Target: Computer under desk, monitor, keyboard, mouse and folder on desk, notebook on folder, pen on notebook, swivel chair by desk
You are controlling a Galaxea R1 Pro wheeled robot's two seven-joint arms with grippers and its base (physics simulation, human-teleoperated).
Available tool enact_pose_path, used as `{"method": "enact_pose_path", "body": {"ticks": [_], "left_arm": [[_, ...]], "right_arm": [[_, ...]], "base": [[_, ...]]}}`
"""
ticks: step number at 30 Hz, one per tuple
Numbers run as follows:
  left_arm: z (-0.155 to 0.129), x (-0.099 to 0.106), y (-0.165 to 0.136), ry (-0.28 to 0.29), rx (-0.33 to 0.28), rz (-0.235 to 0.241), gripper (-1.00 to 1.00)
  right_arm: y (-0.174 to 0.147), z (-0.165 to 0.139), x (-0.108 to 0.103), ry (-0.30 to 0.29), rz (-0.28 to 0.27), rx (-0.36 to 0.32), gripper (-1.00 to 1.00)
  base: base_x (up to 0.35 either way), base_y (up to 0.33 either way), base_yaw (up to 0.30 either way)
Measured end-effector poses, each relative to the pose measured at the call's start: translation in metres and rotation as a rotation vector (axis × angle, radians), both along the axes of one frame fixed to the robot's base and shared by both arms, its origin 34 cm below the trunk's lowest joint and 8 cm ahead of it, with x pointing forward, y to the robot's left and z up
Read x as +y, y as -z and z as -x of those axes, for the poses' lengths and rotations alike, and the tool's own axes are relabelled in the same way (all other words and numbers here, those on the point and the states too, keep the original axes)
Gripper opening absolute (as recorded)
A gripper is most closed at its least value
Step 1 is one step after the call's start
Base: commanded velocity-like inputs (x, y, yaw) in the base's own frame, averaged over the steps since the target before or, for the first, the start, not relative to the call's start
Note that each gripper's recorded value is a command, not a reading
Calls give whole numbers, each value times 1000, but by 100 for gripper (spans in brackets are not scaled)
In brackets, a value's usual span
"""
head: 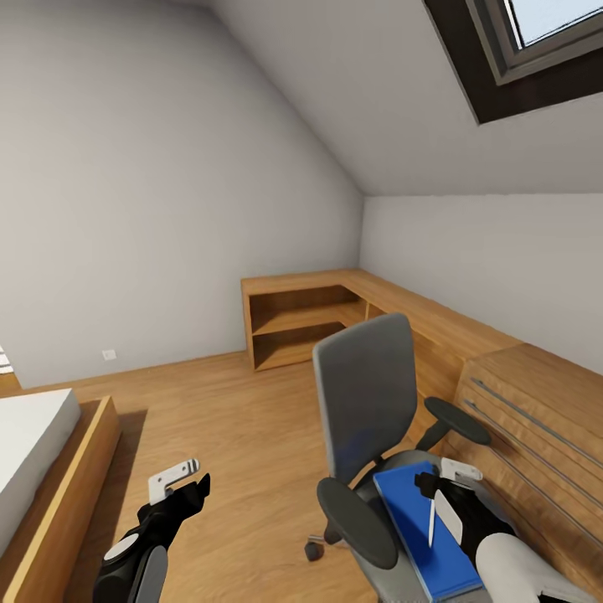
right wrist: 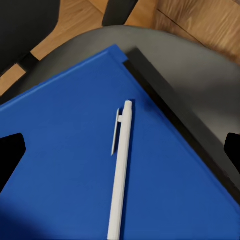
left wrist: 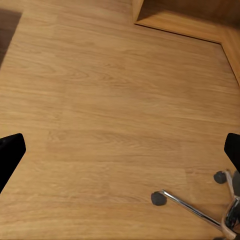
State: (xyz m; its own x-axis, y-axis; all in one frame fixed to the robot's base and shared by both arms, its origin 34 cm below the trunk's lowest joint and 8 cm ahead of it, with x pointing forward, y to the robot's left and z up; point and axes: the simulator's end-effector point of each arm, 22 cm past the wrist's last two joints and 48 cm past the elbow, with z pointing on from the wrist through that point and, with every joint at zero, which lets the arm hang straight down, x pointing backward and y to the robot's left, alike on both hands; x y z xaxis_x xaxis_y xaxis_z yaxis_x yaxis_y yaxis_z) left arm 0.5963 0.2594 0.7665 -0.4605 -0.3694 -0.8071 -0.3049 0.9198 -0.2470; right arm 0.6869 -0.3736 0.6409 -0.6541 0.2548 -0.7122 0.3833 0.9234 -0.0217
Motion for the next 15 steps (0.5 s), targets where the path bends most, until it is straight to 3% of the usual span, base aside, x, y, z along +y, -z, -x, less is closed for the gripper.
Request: {"method": "enact_pose_path", "body": {"ticks": [15], "left_arm": [[3, 0, 28, 0, -1, 0, 100]], "right_arm": [[28, 3, 0, 0, 0, 1, 100]], "base": [[0, 0, 0]]}}
